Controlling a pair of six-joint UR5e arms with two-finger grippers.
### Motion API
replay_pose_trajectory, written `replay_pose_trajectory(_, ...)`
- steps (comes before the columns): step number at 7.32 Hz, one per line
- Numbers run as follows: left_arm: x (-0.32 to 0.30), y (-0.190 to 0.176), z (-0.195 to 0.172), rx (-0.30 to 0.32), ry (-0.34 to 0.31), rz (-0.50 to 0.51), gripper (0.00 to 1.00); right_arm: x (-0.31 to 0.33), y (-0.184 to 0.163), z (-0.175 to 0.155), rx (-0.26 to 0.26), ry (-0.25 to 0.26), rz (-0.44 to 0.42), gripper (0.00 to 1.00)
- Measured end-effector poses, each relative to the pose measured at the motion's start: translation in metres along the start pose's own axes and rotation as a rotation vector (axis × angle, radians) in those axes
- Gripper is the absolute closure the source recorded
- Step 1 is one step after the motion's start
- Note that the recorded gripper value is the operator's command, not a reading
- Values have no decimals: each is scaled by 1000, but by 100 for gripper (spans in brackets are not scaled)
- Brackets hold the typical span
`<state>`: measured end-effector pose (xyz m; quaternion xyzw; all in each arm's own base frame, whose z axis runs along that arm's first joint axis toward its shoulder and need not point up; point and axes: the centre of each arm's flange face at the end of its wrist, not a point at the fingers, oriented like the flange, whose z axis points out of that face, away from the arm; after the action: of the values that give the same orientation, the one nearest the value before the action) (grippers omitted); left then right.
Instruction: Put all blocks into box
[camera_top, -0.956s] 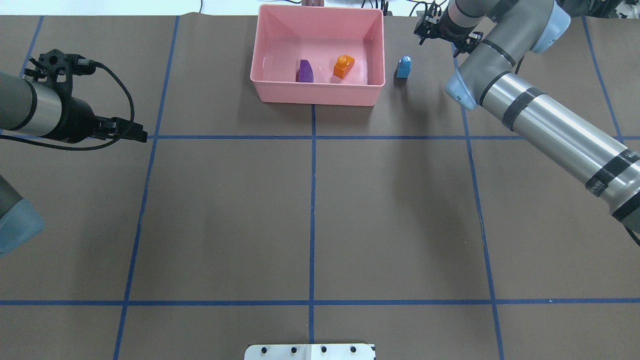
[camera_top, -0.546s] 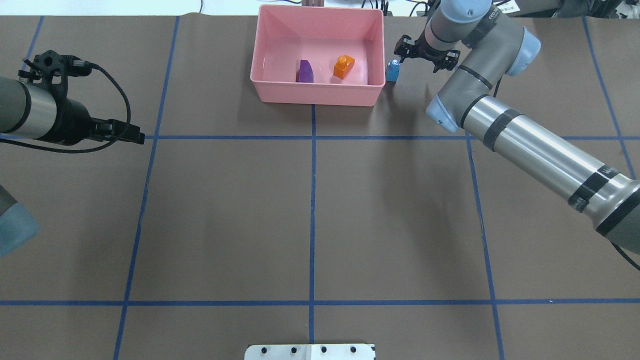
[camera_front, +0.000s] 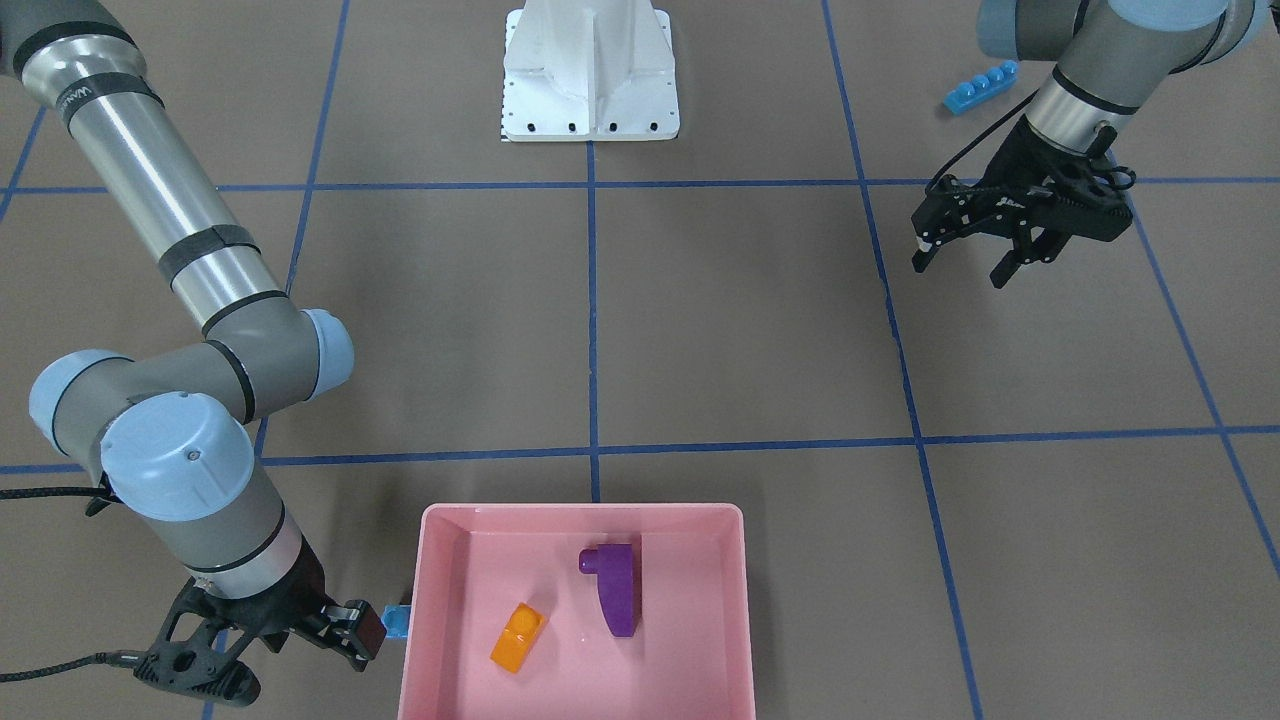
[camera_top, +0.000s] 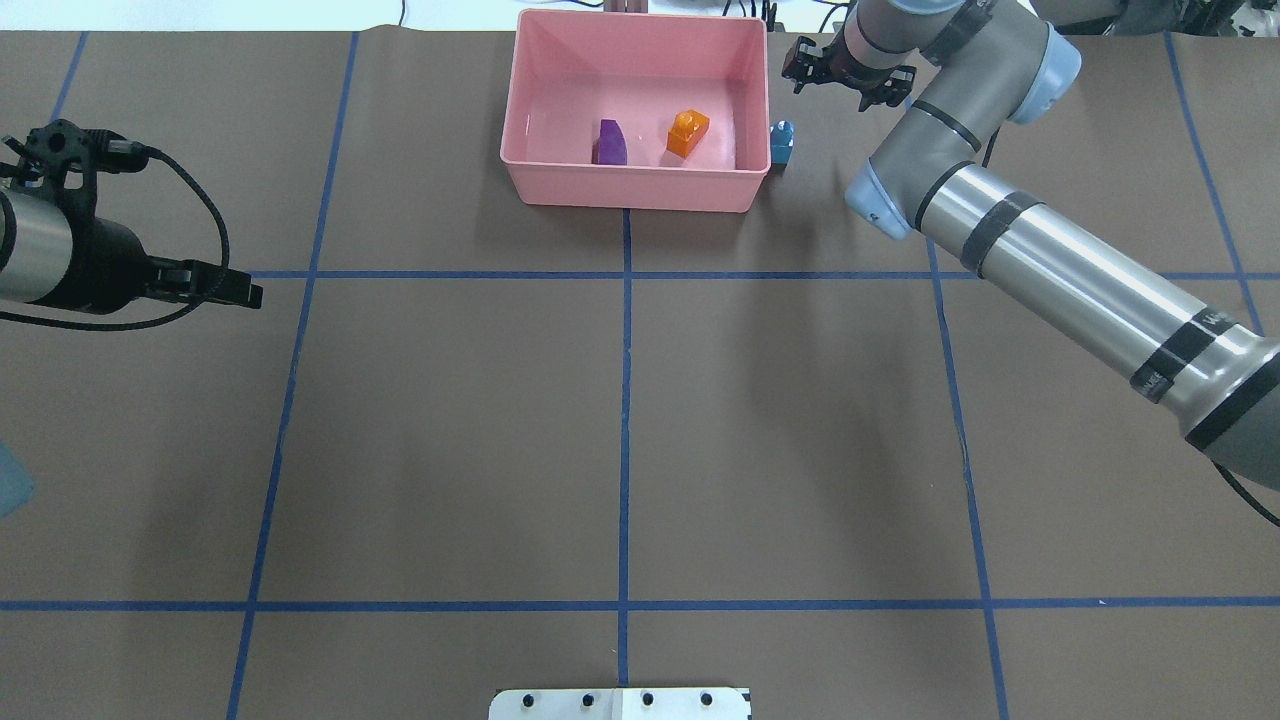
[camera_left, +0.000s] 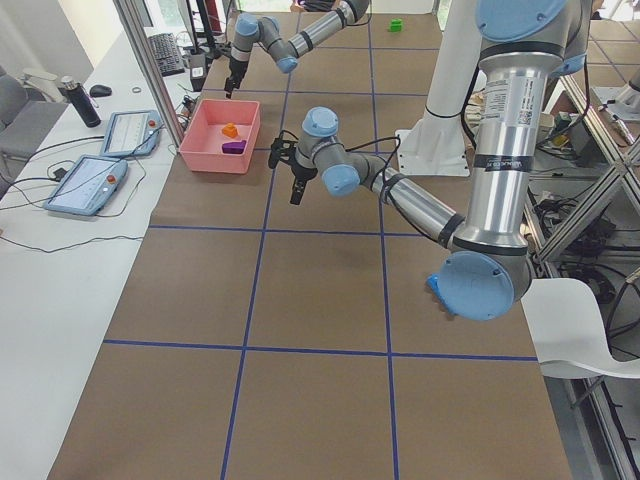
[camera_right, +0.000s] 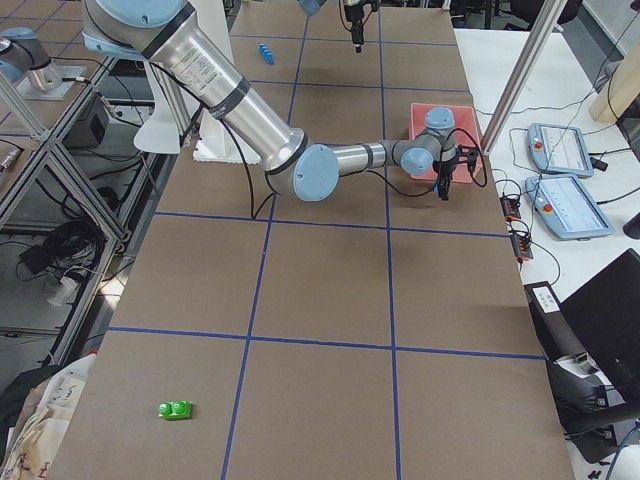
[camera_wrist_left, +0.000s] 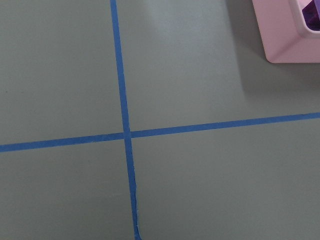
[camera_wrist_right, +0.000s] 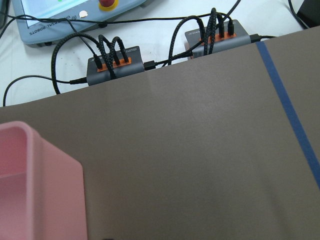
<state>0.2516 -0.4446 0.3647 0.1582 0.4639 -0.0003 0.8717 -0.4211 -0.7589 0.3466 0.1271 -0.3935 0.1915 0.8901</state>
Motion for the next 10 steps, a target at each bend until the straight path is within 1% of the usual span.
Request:
replay_pose_trajectory(3,2,1,-2,2,3,2,1,-24,15,7,-19,-3,-5,6)
replay_pose_trajectory(6,3,1,-3,3,5,3,1,-53,35,6,-38,-23,33,8)
replay_pose_trajectory(7,5,1,-3,4,6,3,1,-51,36,9,-40,-20,33,9)
replay_pose_trajectory(9,7,1,-4,7,11,2,1,-33,31,18,-44,6,6,15)
replay_pose_trajectory(10,9,1,-6,9,14,3,1,-27,30,22,-47,14,0,15)
